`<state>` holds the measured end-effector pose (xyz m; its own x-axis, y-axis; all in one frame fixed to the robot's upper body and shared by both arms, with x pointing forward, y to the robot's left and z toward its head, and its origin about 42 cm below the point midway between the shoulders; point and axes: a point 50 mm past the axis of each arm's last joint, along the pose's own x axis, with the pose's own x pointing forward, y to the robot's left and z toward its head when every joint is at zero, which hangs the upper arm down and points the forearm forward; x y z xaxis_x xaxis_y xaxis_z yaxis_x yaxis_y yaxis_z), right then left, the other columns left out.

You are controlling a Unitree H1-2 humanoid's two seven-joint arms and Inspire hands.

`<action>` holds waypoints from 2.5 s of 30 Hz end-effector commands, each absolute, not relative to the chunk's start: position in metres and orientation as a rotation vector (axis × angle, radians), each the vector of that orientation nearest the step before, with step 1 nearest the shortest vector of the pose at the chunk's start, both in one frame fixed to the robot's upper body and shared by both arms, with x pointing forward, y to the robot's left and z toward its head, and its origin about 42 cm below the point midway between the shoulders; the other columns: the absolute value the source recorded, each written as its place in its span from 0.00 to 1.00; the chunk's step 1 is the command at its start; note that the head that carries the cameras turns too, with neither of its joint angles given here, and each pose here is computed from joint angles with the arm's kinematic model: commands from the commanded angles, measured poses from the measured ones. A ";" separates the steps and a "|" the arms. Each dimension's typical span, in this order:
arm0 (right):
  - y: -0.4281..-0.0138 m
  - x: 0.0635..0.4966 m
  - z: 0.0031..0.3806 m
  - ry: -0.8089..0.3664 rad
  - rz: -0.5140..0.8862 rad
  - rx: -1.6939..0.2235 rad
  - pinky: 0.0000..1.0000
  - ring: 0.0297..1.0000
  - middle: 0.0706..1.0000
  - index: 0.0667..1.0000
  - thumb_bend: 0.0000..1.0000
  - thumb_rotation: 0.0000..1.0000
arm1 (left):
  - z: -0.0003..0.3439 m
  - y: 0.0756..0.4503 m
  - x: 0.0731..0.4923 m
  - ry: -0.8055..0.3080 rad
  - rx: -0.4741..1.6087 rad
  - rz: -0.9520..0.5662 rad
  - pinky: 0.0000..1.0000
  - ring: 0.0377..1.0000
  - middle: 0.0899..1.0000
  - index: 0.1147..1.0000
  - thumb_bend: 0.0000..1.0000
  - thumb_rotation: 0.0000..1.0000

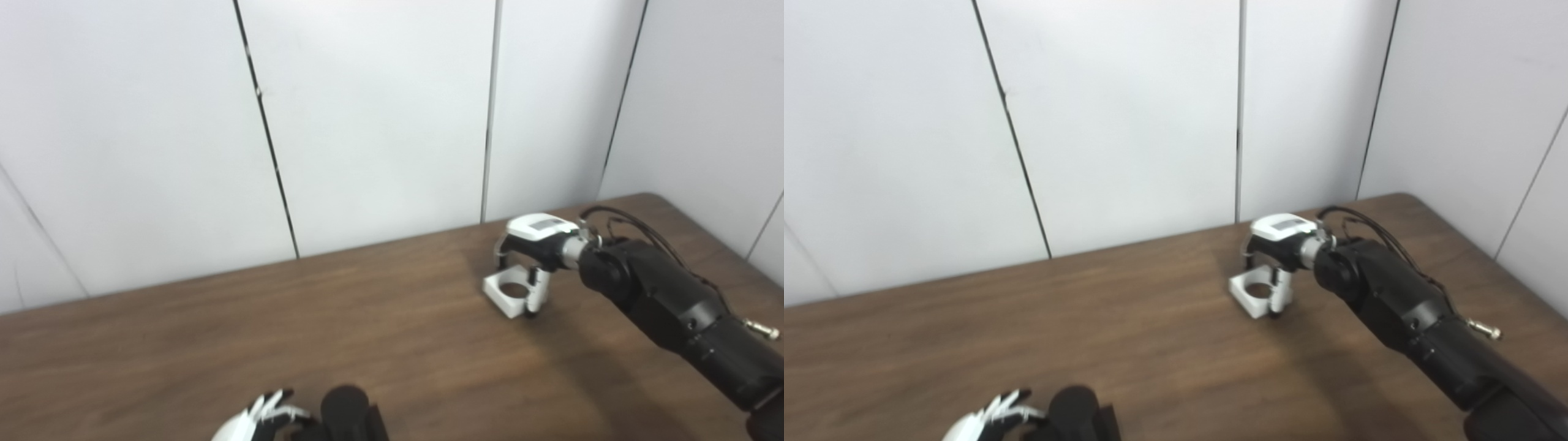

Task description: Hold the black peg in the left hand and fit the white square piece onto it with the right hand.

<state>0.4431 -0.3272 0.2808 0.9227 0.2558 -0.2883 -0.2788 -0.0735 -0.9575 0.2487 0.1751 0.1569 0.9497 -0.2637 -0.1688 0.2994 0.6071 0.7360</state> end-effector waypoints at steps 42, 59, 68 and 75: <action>-0.154 0.338 0.373 -0.580 0.781 -1.390 1.00 0.92 0.76 0.45 0.52 0.14 | 0.163 0.164 0.255 0.149 0.869 -0.373 1.00 1.00 0.92 0.43 0.50 0.07; -0.155 0.334 0.338 -0.592 0.832 -1.377 1.00 0.90 0.74 0.45 0.52 0.14 | 0.165 0.160 0.254 0.151 0.867 -0.378 1.00 1.00 0.91 0.43 0.50 0.07; -0.156 0.329 0.318 -0.588 0.877 -1.420 1.00 0.91 0.75 0.45 0.52 0.14 | 0.164 0.153 0.250 0.156 0.864 -0.380 1.00 1.00 0.92 0.43 0.50 0.06; -0.151 0.330 0.314 -0.608 0.874 -1.417 1.00 0.92 0.75 0.45 0.52 0.14 | 0.163 0.151 0.250 0.156 0.856 -0.378 1.00 1.00 0.91 0.43 0.50 0.06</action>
